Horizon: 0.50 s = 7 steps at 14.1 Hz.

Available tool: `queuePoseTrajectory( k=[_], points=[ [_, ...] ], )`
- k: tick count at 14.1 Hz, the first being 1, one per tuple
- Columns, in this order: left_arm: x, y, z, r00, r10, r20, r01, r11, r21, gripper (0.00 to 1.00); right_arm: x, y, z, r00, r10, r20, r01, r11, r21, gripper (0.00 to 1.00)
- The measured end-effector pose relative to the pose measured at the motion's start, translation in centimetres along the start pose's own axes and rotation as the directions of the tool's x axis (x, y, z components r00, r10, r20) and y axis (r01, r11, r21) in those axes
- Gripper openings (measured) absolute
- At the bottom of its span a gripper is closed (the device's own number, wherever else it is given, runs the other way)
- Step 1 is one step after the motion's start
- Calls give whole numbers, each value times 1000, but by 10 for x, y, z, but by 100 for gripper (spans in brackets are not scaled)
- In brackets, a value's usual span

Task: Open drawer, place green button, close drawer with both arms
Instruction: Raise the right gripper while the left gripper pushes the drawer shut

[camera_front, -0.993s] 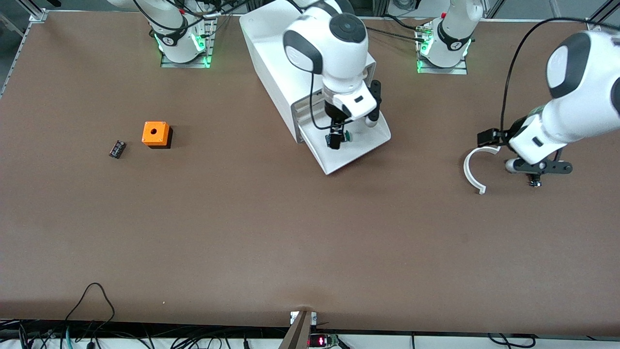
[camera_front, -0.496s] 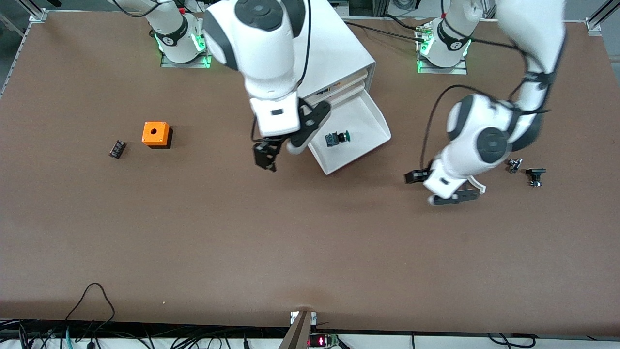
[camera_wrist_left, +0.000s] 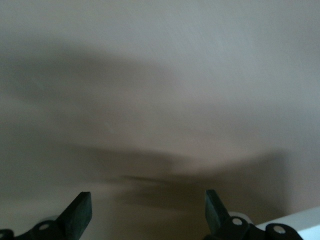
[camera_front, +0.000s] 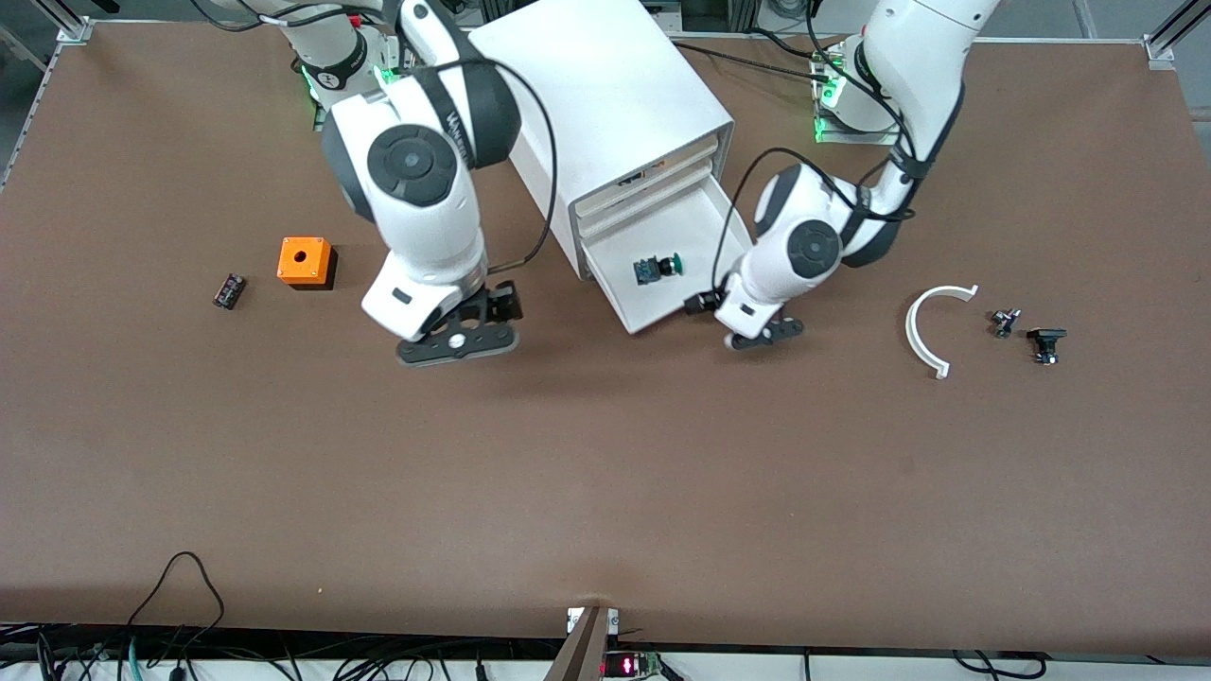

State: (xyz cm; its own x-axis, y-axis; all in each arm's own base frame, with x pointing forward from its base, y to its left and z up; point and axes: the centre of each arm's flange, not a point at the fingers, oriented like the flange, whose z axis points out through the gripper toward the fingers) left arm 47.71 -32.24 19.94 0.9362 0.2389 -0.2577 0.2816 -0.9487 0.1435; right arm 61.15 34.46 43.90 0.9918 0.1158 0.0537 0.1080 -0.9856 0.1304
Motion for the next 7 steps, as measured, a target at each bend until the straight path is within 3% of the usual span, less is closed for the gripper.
queuePoseTrajectory(
  k=[4,7],
  points=[
    [-70,33,21,993,96,74,-97,995,6,100,39,112,25,978,205,-35,-205,979,15,100],
    [-94,41,20,987,134,94,-136,991,14,100,44,200,17,949,315,-28,-315,949,19,100]
  ],
)
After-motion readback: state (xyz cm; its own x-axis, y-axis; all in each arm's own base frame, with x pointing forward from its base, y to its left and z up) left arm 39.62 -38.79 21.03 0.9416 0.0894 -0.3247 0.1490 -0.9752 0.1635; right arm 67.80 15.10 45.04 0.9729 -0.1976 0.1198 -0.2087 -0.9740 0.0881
